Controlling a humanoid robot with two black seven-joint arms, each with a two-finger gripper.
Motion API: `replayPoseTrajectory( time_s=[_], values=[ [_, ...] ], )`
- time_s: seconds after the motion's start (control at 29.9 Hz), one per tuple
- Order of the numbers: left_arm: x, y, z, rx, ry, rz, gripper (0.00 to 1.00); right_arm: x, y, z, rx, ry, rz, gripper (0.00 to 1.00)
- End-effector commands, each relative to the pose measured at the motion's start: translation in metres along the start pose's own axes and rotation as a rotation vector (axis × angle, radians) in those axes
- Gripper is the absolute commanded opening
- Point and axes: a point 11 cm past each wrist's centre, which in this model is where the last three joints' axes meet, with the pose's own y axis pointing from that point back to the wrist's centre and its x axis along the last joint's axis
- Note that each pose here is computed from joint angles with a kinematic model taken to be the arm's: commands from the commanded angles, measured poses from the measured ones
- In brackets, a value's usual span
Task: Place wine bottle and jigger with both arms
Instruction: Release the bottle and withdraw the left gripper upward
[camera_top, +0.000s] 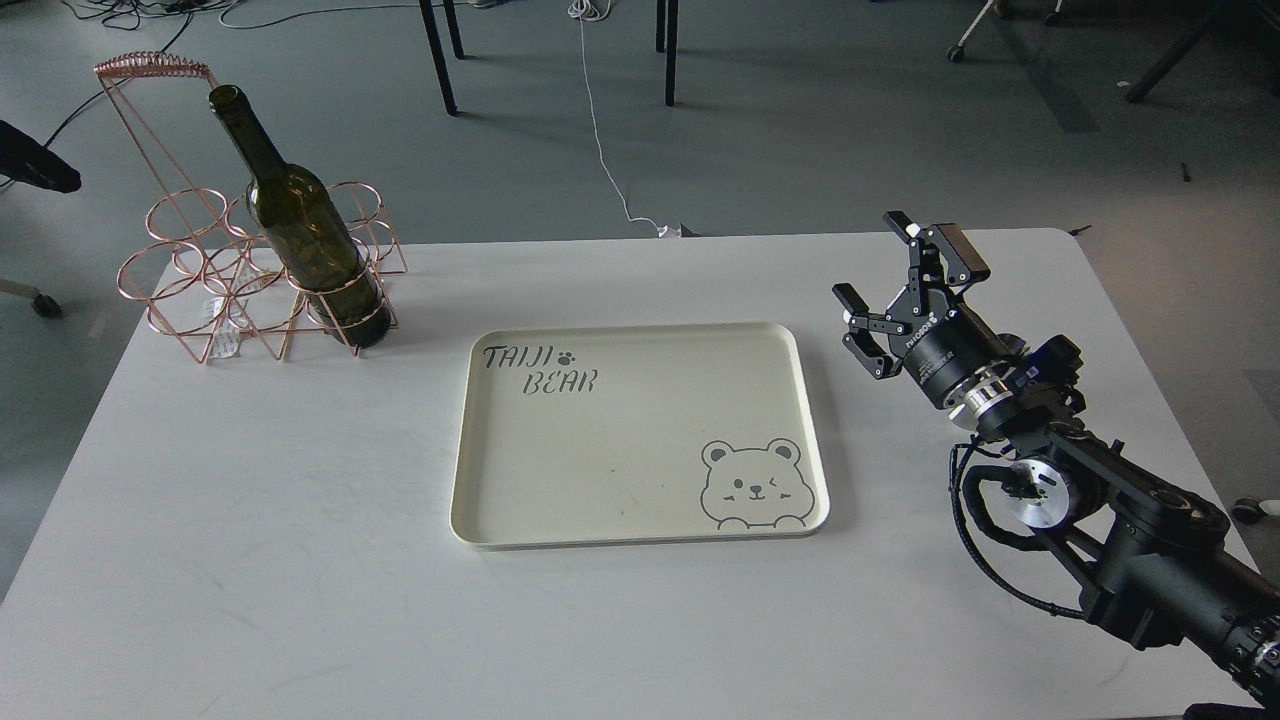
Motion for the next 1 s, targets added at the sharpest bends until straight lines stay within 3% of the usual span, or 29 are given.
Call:
replayPoseTrajectory(
  time_s=[0.0, 0.17, 0.37, 0.64, 0.77, 0.97],
  values=[
    [-0.037, 0.011, -0.008, -0.020, 0.244, 0.000, 0.98, -0.006, -0.005, -0.001, 0.019, -0.023, -0.001, 0.99],
    [-0.104, 0.040, -0.044, 0.029, 0.469, -0.009, 0.98, -0.003, -0.004, -0.002, 0.030, -0.033, 0.010, 0.99],
    [-0.147, 0.090, -0.089, 0.067, 0.731, 0.212, 0.98, -0.007, -0.005, 0.002, 0.027, -0.041, 0.003, 0.99],
    [-0.221, 0.168, -0.142, 0.305, 1.049, 0.267, 0.98, -0.005, 0.003, 0.013, 0.006, -0.052, 0.018, 0.99],
    [-0.237, 0.196, -0.166, 0.386, 1.085, 0.337, 0.98, -0.012, 0.002, 0.019, 0.003, -0.071, 0.011, 0.99],
    [-0.234, 0.202, -0.172, 0.396, 1.083, 0.364, 0.98, -0.015, 0.001, 0.020, 0.006, -0.080, 0.005, 0.99]
  ],
)
